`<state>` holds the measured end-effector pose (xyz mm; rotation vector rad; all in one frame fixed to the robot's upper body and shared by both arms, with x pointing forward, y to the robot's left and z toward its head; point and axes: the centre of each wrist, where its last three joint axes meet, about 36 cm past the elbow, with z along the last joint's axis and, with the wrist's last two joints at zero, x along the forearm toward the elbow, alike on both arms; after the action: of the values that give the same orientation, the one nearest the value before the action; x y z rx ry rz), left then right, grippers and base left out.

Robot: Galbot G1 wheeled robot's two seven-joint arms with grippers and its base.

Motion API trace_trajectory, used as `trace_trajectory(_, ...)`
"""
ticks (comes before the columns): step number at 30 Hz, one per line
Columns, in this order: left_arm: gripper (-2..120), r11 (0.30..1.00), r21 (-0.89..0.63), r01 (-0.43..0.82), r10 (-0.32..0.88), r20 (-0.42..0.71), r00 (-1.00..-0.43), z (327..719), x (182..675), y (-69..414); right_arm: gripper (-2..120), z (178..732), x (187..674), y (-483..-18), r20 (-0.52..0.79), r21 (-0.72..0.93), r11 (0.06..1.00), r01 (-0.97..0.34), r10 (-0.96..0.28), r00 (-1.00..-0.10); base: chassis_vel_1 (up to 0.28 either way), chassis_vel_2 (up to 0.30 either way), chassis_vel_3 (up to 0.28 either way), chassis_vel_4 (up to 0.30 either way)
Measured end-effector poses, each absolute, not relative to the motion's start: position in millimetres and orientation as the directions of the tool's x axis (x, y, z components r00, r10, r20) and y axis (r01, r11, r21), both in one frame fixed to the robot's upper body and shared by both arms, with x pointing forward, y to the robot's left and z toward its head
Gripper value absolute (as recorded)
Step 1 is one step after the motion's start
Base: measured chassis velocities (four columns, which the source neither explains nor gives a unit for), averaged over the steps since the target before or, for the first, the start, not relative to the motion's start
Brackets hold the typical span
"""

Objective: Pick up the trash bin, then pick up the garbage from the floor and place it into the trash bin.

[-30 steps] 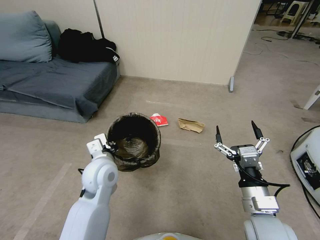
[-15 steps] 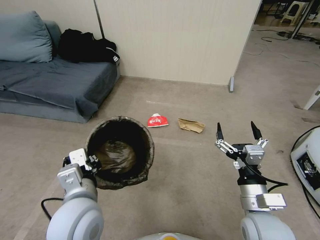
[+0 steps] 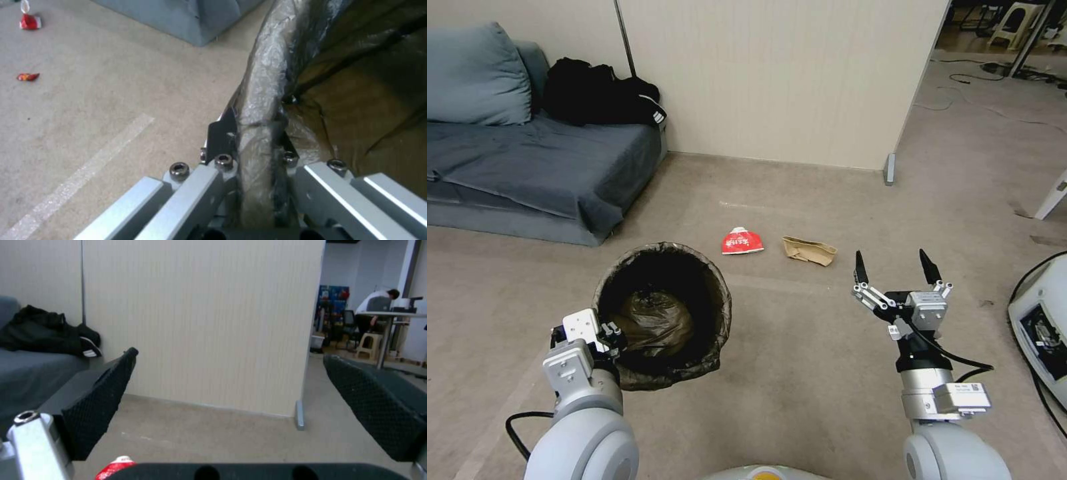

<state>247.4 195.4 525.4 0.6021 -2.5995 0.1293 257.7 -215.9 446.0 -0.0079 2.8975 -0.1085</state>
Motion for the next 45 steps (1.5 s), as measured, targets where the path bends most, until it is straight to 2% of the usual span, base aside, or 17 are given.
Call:
trace_trajectory(8, 0, 0.894, 0.005, -0.447, -0.392, 0.491, -0.778, 524.7, 247.7, 195.4, 100, 445.1, 257.6, -215.3, -0.238, -0.088, 0.996, -0.01, -0.031, -0.971, -0.051, 0.059, 0.053, -0.044)
trace_trajectory(27, 0, 0.893, -0.001, -0.451, -0.393, 0.49, -0.778, 525.2, 249.3, 195.1, 100, 442.0, 261.0, -215.9, -0.259, -0.112, 0.994, -0.015, -0.044, -0.965, -0.181, 0.184, 0.176, -0.178)
trace_trajectory(39, 0, 0.893, -0.003, -0.451, -0.392, 0.487, -0.78, 525.7, 250.1, 194.9, 100, 436.8, 274.8, -216.7, -0.296, -0.102, 0.994, -0.027, -0.056, -0.954, -0.018, 0.014, 0.015, -0.016)
trace_trajectory(45, 0, 0.895, -0.01, -0.445, -0.384, 0.488, -0.783, 526.1, 250.7, 197.0, 100, 431.8, 298.2, -229.4, -0.321, -0.148, 0.987, -0.067, -0.112, -0.941, 0.0, 0.0, 0.0, 0.0)
